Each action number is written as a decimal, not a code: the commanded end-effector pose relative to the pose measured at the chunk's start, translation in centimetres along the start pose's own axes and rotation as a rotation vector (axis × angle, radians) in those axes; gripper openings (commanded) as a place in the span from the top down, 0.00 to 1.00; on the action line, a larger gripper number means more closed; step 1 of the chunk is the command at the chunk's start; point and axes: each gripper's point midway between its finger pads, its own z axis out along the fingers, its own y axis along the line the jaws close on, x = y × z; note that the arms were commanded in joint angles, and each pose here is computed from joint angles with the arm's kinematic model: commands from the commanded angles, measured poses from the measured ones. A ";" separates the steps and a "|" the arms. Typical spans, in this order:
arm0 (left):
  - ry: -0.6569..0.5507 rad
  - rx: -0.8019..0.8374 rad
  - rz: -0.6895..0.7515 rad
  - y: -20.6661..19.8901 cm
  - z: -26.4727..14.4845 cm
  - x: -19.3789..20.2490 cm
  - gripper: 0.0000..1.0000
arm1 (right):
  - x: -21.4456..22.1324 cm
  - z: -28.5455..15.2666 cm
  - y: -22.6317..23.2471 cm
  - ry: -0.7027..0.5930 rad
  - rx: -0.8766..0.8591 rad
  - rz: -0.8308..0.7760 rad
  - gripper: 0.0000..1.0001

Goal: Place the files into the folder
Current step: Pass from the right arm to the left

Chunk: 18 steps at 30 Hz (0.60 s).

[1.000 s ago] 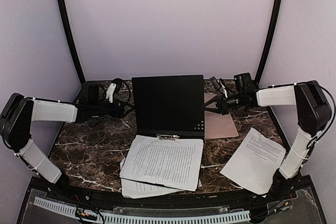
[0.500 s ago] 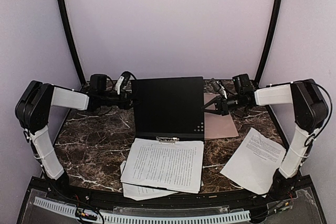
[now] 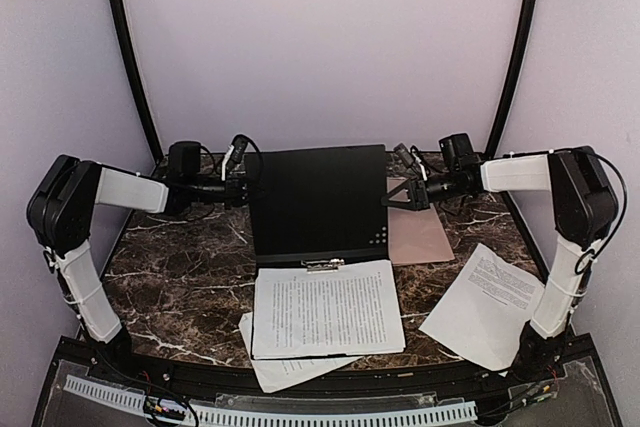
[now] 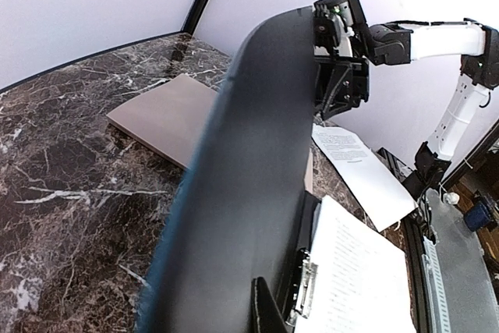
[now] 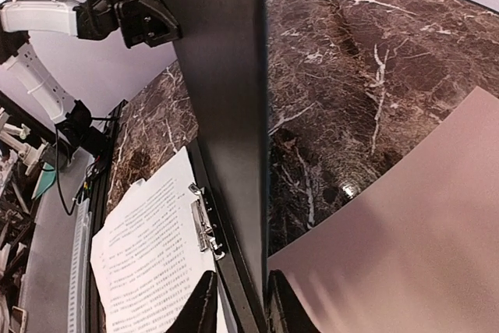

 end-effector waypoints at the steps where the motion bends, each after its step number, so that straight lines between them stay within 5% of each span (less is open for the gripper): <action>1: -0.066 -0.120 0.037 -0.5 -2.9 -2.5 0.99 | -1.7 -0.3 -0.8 -0.006 0.078 0.023 0.68; 7: -0.116 -0.366 0.010 0.6 -7.3 -3.1 0.99 | -2.7 -1.0 -1.2 -0.020 0.168 0.058 0.40; 18: -0.247 -0.815 0.007 0.6 -15.8 -4.9 0.99 | -1.5 -1.2 -1.3 -0.025 0.187 0.130 0.37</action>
